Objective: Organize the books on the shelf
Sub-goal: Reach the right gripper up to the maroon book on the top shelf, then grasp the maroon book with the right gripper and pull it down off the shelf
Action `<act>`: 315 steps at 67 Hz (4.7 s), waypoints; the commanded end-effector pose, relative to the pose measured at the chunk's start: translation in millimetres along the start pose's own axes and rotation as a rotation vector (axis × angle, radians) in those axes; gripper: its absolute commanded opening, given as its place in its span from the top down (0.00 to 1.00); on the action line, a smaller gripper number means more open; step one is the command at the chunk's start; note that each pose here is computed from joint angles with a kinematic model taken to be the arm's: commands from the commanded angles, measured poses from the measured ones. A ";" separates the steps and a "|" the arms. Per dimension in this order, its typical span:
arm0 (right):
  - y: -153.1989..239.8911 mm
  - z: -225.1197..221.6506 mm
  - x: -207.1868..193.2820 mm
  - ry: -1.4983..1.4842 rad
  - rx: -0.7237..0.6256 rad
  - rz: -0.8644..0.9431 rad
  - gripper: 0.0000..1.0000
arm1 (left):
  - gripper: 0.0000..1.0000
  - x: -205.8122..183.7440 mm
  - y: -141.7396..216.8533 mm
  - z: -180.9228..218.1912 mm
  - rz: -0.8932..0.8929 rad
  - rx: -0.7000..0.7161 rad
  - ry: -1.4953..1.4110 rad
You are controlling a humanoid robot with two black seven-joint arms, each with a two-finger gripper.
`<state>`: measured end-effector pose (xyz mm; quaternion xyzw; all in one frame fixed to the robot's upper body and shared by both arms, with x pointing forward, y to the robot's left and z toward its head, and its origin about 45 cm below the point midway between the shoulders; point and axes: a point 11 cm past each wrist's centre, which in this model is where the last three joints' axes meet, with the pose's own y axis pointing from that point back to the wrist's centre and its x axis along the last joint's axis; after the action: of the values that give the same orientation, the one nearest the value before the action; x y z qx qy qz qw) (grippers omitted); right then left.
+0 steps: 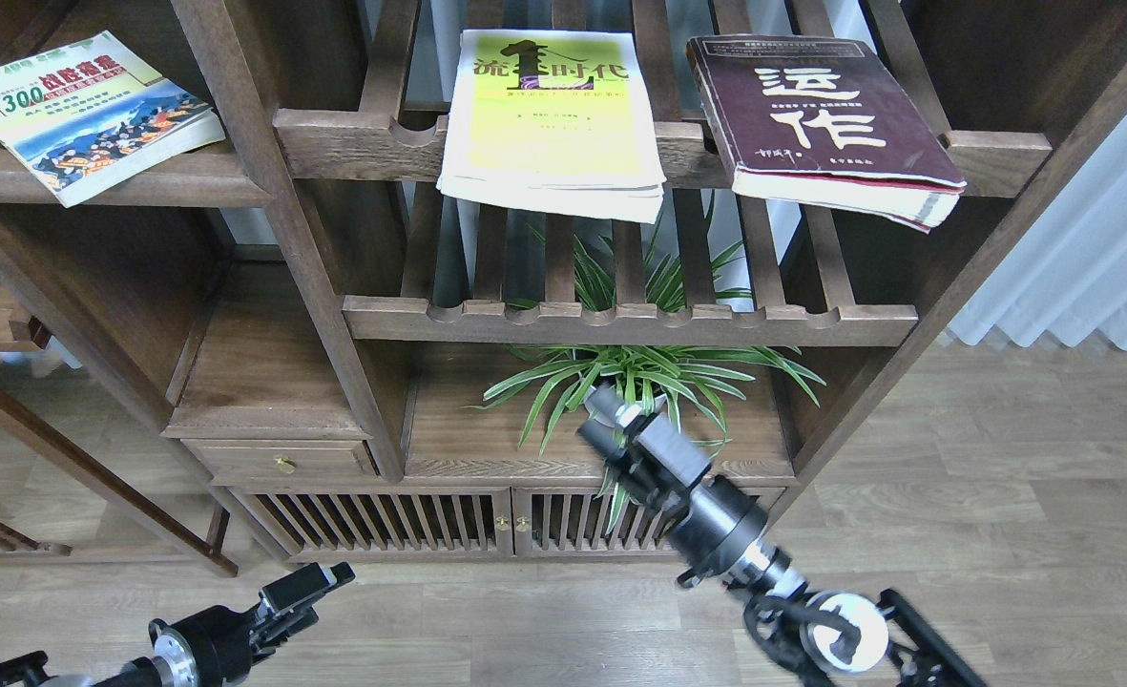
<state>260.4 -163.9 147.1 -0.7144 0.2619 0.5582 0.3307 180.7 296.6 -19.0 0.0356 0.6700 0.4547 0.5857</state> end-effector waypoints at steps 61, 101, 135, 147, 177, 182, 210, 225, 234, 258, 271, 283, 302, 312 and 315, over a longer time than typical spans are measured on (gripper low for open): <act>44.2 -98.5 -62.5 0.136 0.337 -0.063 0.06 | 0.01 22.8 8.4 -15.1 0.053 0.014 0.028; 20.8 -129.6 -92.3 0.198 0.311 -0.052 0.08 | 0.00 40.4 15.2 -27.2 0.095 0.017 0.055; 6.3 -168.0 -105.7 0.211 0.352 0.090 0.08 | 0.00 45.5 15.5 -30.4 0.108 0.016 0.062; -1.8 -182.7 -115.6 0.220 0.358 0.141 0.08 | 0.00 47.2 12.2 -32.6 0.114 0.014 0.065; -19.4 -198.3 -128.8 0.210 0.374 0.184 0.23 | 0.00 51.9 12.1 -29.0 0.130 -0.002 0.065; -19.6 -198.1 -130.4 0.217 0.370 0.172 0.34 | 0.00 53.9 13.3 -27.8 0.137 -0.005 0.064; -15.7 -192.5 -143.5 0.335 0.277 -0.005 0.97 | 0.00 56.7 15.2 -24.8 0.145 -0.018 0.067; -4.6 -203.4 -150.6 0.361 0.303 -0.037 1.00 | 0.00 60.8 17.7 -23.9 0.158 -0.026 0.070; 11.1 -211.8 -153.7 0.366 0.294 -0.027 1.00 | 0.00 60.8 17.7 -23.9 0.158 -0.025 0.069; 103.2 -206.4 -132.3 0.400 0.306 -0.035 1.00 | 0.00 62.7 15.9 -34.8 0.158 -0.008 0.081; 171.9 -199.3 -105.5 0.346 0.403 0.065 1.00 | 0.00 64.1 16.5 -37.9 0.161 -0.004 0.085; 214.7 -168.3 -64.7 0.228 0.421 0.220 1.00 | 0.00 60.5 10.7 -43.9 0.148 0.006 0.094; 207.8 -111.2 -16.4 0.091 0.330 0.299 1.00 | 0.00 41.0 -7.0 -49.2 0.085 0.001 0.122; 195.3 -87.7 -3.5 0.062 0.297 0.300 1.00 | 0.00 36.2 -12.0 -50.9 0.069 -0.001 0.130; 188.8 -77.3 1.4 0.051 0.269 0.302 1.00 | 0.00 37.4 -11.3 -51.4 0.072 -0.003 0.132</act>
<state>169.1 -364.0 132.3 -0.6266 0.4589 0.5305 0.3395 133.4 283.4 -59.1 0.0297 0.7041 0.4777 0.5245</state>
